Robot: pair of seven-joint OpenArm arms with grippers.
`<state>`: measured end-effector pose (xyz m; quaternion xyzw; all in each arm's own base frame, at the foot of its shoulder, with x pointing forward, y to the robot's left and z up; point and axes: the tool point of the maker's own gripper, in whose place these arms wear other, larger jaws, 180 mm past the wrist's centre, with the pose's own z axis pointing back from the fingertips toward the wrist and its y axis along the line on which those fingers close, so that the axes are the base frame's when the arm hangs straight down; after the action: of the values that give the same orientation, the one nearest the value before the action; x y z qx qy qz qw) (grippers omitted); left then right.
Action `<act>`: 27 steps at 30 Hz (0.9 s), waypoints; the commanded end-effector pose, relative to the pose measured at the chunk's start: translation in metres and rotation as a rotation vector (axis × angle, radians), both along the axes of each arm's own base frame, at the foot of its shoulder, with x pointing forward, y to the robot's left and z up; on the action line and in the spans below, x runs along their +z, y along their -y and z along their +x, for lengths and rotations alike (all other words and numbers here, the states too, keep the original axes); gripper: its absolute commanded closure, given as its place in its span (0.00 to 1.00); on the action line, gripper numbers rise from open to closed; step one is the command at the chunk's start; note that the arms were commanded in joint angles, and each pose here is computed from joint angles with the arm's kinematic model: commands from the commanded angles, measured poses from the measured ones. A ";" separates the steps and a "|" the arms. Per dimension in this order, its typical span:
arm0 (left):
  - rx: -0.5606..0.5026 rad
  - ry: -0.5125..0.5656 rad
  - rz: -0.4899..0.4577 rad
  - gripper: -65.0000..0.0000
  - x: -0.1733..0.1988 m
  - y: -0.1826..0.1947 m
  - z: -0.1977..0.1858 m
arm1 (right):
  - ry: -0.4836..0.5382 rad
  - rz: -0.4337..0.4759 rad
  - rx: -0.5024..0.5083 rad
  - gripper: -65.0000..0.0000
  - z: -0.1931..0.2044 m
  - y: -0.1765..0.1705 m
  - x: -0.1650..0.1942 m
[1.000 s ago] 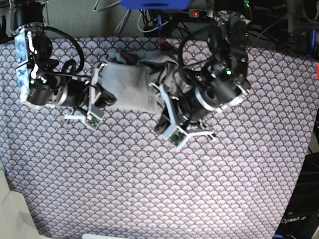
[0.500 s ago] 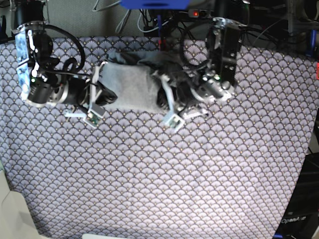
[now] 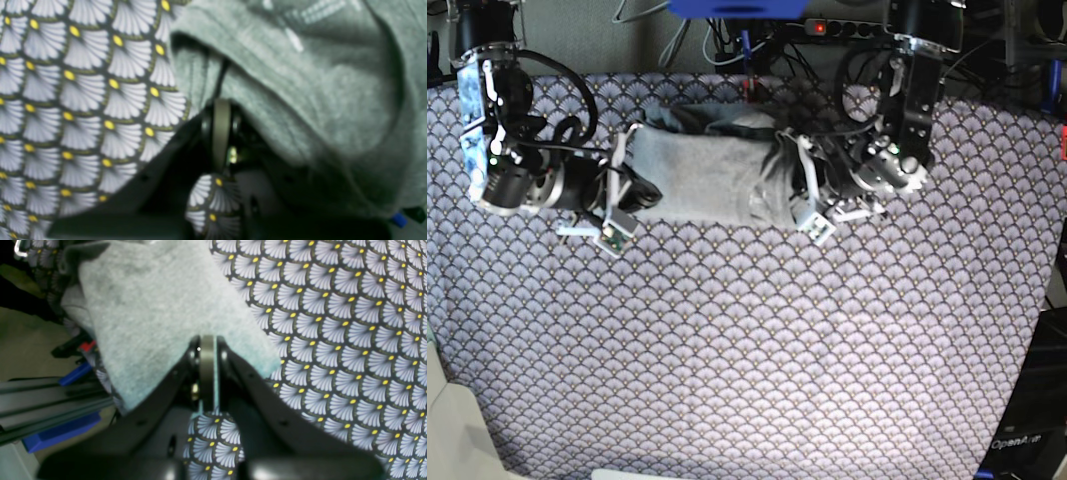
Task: Fold the T-shirt properly
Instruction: 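Press both grippers against the folded bundle's sides to square it, then grip the bundle's ends with both grippers and rotate it upright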
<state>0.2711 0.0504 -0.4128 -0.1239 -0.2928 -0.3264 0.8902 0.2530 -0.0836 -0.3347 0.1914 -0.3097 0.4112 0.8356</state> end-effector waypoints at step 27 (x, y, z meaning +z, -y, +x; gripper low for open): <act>-0.418 0.019 -0.053 1.00 0.057 0.051 -0.080 | 0.070 -0.006 -0.084 1.00 0.065 0.040 0.015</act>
<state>0.1839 0.0024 -0.3662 -0.1996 -0.2579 -0.4953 0.8052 0.3098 -0.1260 -0.3361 0.1561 -0.3202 0.3822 0.8527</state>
